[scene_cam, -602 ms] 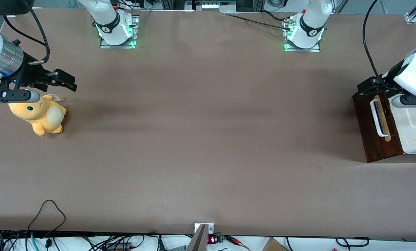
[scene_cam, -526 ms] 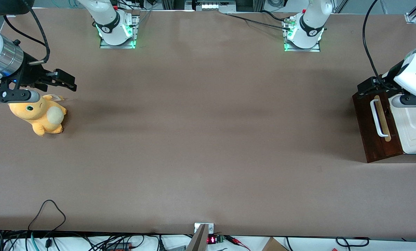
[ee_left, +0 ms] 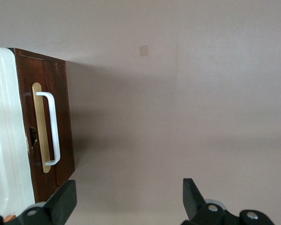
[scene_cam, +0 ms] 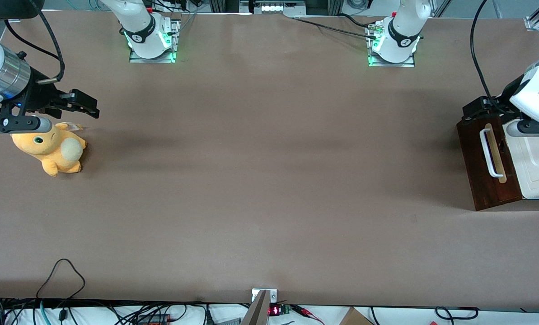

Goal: Open lower drawer with left arm only

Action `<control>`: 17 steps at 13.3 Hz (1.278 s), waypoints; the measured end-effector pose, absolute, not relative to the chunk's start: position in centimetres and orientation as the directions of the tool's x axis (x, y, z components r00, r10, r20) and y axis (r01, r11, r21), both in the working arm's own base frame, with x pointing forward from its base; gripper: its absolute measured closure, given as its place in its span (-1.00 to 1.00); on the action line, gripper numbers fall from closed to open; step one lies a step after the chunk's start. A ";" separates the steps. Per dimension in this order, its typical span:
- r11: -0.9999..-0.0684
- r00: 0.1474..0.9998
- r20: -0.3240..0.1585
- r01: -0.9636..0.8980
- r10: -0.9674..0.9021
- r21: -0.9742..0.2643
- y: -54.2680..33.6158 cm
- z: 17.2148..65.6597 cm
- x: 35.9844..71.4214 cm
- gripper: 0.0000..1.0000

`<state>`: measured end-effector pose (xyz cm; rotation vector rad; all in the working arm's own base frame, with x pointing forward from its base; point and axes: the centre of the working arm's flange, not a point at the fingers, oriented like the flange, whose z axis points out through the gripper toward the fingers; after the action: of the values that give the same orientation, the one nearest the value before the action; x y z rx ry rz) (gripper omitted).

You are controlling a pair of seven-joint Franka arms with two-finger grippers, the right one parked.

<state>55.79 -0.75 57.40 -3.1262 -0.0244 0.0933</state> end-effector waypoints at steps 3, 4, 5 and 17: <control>-1.000 0.997 -0.076 0.011 0.012 -0.015 -1.0 57.3 55.6 -1.00; -1.000 0.996 -0.085 0.011 0.012 -0.015 -1.0 57.2 55.5 -1.00; -1.000 0.996 -0.093 0.011 0.012 -0.015 -1.0 57.1 55.4 -1.00; -0.991 0.989 -0.141 -0.063 -0.046 -0.119 -0.9 56.2 55.3 -1.00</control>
<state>55.31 -0.95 56.24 -3.0092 0.0831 0.2097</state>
